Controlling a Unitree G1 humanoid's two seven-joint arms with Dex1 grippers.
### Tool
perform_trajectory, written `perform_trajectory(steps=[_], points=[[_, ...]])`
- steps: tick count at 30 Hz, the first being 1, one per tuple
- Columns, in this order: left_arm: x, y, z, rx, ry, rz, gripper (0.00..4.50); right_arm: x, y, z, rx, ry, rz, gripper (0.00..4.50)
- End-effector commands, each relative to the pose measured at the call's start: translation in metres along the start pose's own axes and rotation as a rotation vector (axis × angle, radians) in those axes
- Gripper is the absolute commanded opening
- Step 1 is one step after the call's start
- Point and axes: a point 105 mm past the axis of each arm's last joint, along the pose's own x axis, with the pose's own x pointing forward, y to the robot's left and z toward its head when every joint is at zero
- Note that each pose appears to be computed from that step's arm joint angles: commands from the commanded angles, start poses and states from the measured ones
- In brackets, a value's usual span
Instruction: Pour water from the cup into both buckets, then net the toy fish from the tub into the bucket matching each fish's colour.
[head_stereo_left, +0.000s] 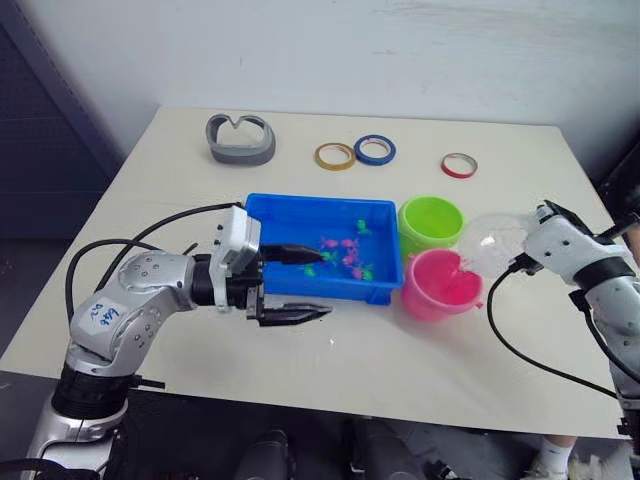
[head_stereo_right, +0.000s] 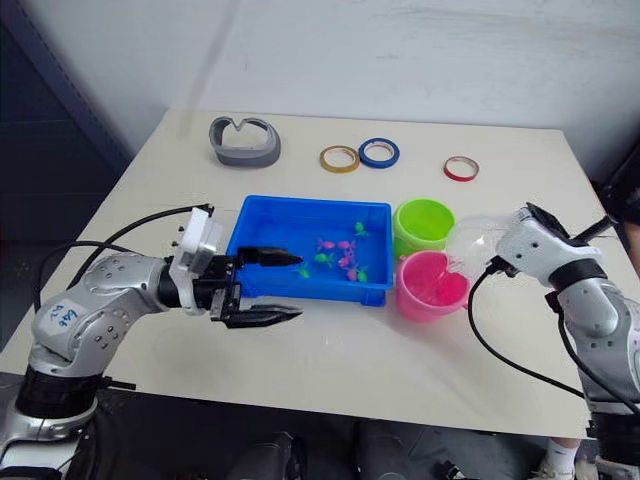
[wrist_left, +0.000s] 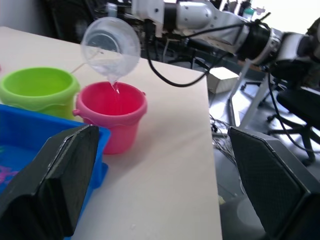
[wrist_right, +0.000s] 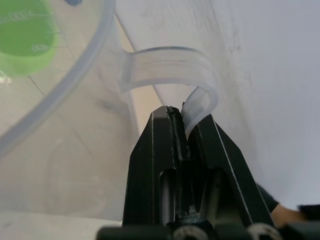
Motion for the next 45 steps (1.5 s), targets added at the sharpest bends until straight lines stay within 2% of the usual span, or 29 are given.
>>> perform_trajectory(steps=[1, 6, 14, 18, 26, 37, 45], points=[[-0.003, 0.015, 0.013, 0.064, -0.031, 0.087, 4.50, 0.004, -0.023, -0.003, 0.161, 0.031, -0.065, 0.13], [-0.002, 0.018, 0.012, 0.068, -0.020, 0.099, 4.50, 0.029, -0.020, -0.004, 0.361, 0.061, -0.035, 0.13], [0.001, 0.024, 0.015, 0.079, -0.016, 0.119, 4.50, 0.066, -0.028, 0.007, 0.354, 0.061, -0.057, 0.13], [0.001, 0.023, 0.017, 0.084, -0.015, 0.124, 4.50, 0.083, -0.033, 0.021, 0.176, 0.025, -0.083, 0.13], [-0.001, 0.022, 0.017, 0.085, -0.014, 0.138, 4.50, 0.096, -0.035, 0.044, -0.118, -0.066, -0.104, 0.13], [-0.001, 0.021, 0.018, 0.085, -0.016, 0.147, 4.50, 0.101, -0.040, 0.073, -0.512, -0.200, -0.148, 0.13], [-0.001, 0.022, 0.018, 0.088, -0.018, 0.145, 4.50, 0.098, -0.044, 0.087, -0.666, -0.288, -0.196, 0.13]])
